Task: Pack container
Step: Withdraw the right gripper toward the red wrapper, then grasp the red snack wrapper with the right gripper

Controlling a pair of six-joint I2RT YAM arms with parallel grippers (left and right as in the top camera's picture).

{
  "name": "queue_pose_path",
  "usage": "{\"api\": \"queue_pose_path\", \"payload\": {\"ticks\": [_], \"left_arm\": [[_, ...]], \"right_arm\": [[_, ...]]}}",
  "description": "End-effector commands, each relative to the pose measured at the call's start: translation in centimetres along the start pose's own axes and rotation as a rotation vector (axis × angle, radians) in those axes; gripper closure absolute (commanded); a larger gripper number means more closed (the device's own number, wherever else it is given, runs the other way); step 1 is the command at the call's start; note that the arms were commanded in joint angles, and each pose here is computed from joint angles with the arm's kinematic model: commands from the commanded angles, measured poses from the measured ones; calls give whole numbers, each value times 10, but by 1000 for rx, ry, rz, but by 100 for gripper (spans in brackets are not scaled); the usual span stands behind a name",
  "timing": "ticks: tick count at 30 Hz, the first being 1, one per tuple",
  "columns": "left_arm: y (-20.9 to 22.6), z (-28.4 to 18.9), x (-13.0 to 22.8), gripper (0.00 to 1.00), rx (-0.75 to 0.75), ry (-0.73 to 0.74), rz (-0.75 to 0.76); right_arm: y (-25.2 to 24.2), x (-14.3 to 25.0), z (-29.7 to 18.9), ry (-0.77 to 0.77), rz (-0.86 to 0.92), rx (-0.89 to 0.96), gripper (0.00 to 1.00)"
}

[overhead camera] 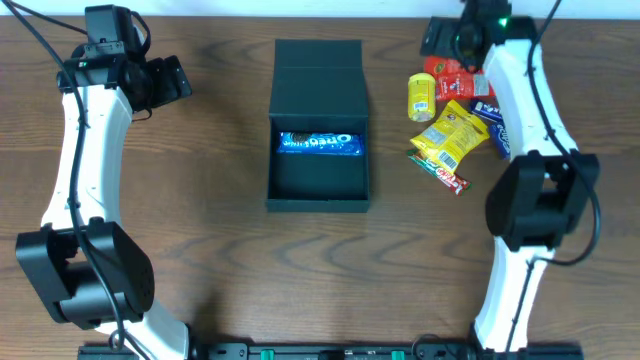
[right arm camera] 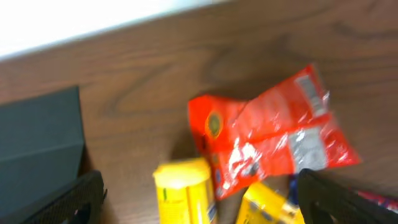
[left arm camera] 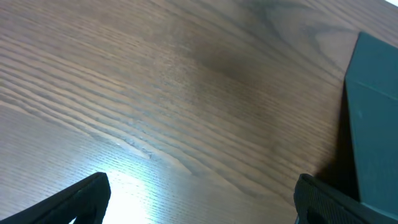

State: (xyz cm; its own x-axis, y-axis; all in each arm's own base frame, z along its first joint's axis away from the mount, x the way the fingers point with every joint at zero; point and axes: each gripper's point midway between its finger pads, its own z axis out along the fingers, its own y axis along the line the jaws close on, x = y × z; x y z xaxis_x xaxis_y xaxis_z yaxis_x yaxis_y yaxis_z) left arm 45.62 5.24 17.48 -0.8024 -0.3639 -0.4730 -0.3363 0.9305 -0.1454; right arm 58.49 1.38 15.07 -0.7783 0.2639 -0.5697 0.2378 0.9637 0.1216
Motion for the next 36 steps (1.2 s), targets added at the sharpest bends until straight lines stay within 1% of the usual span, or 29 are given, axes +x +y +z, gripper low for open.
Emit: {"api": "queue_pose_path", "payload": {"ticks": [1, 3, 7, 14, 17, 23, 30, 32, 33, 35, 36], "left_arm": [[2, 5, 4, 5, -5, 17, 19], [2, 5, 3, 5, -5, 16, 19], [2, 5, 3, 5, -5, 16, 19], [2, 5, 3, 5, -5, 16, 20], [2, 5, 3, 5, -5, 16, 20], [2, 5, 4, 4, -6, 17, 20], [2, 5, 4, 5, -6, 17, 20], [2, 5, 4, 5, -6, 17, 19], [2, 5, 4, 5, -6, 17, 20], [2, 5, 4, 4, -6, 17, 19], [2, 5, 3, 4, -5, 16, 19]], "right_arm": [[-35, -22, 12, -28, 25, 76, 1], [-45, -24, 22, -24, 28, 83, 1], [-56, -12, 44, 23, -27, 95, 1], [-67, 9, 76, 82, -43, 111, 1], [-63, 17, 89, 101, -63, 87, 1], [-65, 36, 108, 153, -70, 84, 1], [-68, 45, 117, 176, -70, 90, 1], [-69, 48, 119, 188, -70, 92, 4], [-69, 50, 120, 191, -70, 93, 9], [-69, 50, 120, 193, -70, 94, 23], [-69, 50, 120, 193, -70, 96, 29]]}}
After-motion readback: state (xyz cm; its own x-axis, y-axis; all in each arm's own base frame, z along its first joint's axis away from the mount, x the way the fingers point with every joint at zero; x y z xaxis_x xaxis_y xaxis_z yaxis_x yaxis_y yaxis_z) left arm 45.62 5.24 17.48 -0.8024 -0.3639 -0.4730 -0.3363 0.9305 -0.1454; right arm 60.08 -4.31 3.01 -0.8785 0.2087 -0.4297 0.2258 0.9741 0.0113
